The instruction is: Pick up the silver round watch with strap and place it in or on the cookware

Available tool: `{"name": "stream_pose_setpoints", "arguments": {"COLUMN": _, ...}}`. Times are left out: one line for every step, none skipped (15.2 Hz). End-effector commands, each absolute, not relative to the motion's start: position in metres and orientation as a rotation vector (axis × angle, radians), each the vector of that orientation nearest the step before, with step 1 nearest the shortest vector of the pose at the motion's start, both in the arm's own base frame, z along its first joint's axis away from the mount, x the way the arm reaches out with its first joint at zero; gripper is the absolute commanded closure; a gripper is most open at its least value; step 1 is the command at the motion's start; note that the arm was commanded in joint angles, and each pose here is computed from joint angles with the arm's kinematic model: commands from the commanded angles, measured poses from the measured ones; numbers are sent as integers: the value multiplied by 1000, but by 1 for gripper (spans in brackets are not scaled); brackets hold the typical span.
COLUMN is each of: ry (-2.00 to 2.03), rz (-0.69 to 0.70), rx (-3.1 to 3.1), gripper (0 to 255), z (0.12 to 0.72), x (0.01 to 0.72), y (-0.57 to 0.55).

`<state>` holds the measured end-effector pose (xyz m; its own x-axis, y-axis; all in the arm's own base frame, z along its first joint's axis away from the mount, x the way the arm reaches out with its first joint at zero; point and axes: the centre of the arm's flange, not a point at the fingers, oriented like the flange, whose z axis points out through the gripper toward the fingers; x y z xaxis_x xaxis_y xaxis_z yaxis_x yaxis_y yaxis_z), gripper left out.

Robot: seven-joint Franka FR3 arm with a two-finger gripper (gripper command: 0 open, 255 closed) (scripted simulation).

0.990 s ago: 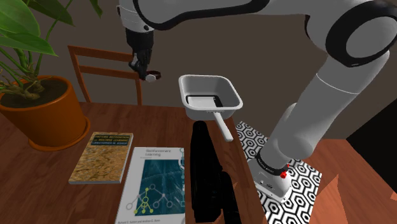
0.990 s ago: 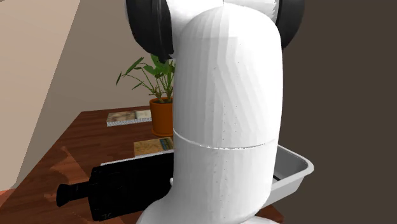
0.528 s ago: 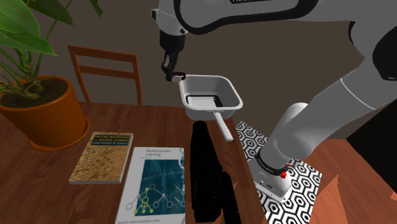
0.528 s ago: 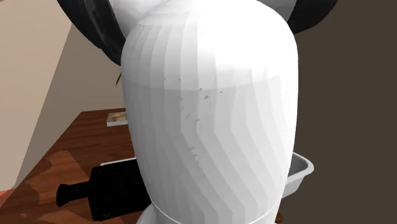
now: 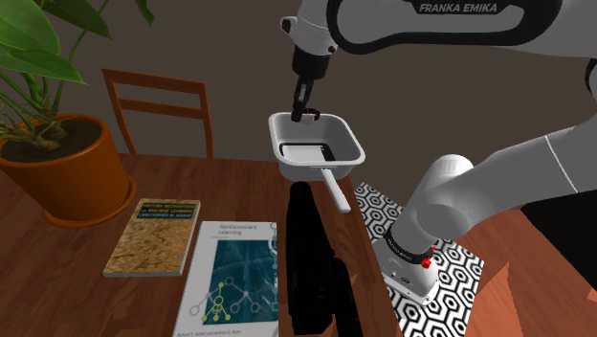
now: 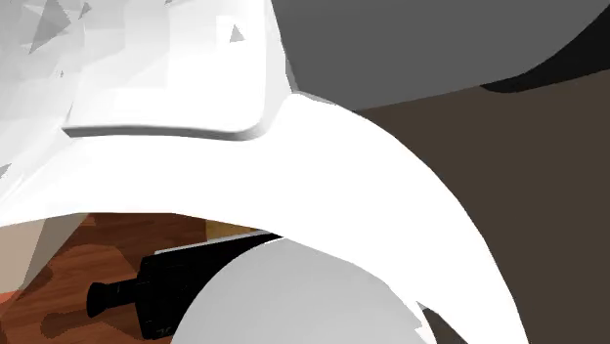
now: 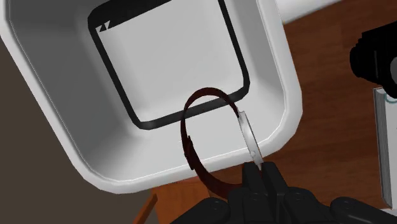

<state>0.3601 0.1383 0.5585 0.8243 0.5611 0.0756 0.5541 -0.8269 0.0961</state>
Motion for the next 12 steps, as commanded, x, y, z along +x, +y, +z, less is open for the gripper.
{"name": "stream_pose_setpoints", "arguments": {"ry": 900, "rz": 154, "rx": 2934, "gripper": 255, "z": 558, "x": 342, "y": 118}}
{"name": "stream_pose_setpoints", "arguments": {"ry": 900, "rz": 154, "rx": 2934, "gripper": 255, "z": 559, "x": 333, "y": 109}}
{"name": "stream_pose_setpoints", "arguments": {"ry": 900, "rz": 154, "rx": 2934, "gripper": 255, "z": 559, "x": 324, "y": 99}}
{"name": "stream_pose_setpoints", "arguments": {"ry": 900, "rz": 154, "rx": 2934, "gripper": 255, "z": 559, "x": 320, "y": 94}}
{"name": "stream_pose_setpoints", "arguments": {"ry": 900, "rz": 154, "rx": 2934, "gripper": 255, "z": 554, "x": 320, "y": 94}}
{"name": "stream_pose_setpoints", "arguments": {"ry": 900, "rz": 154, "rx": 2934, "gripper": 255, "z": 549, "x": 320, "y": 94}}
{"name": "stream_pose_setpoints", "arguments": {"ry": 900, "rz": 154, "rx": 2934, "gripper": 255, "z": 544, "x": 320, "y": 94}}
{"name": "stream_pose_setpoints", "arguments": {"ry": 900, "rz": 154, "rx": 2934, "gripper": 255, "z": 538, "x": 320, "y": 94}}
{"name": "stream_pose_setpoints", "arguments": {"ry": 900, "rz": 154, "rx": 2934, "gripper": 255, "z": 533, "x": 320, "y": 94}}
{"name": "stream_pose_setpoints", "arguments": {"ry": 900, "rz": 154, "rx": 2934, "gripper": 255, "z": 528, "x": 320, "y": 94}}
{"name": "stream_pose_setpoints", "arguments": {"ry": 900, "rz": 154, "rx": 2934, "gripper": 255, "z": 523, "x": 320, "y": 94}}
{"name": "stream_pose_setpoints", "arguments": {"ry": 900, "rz": 154, "rx": 2934, "gripper": 255, "z": 517, "x": 320, "y": 94}}
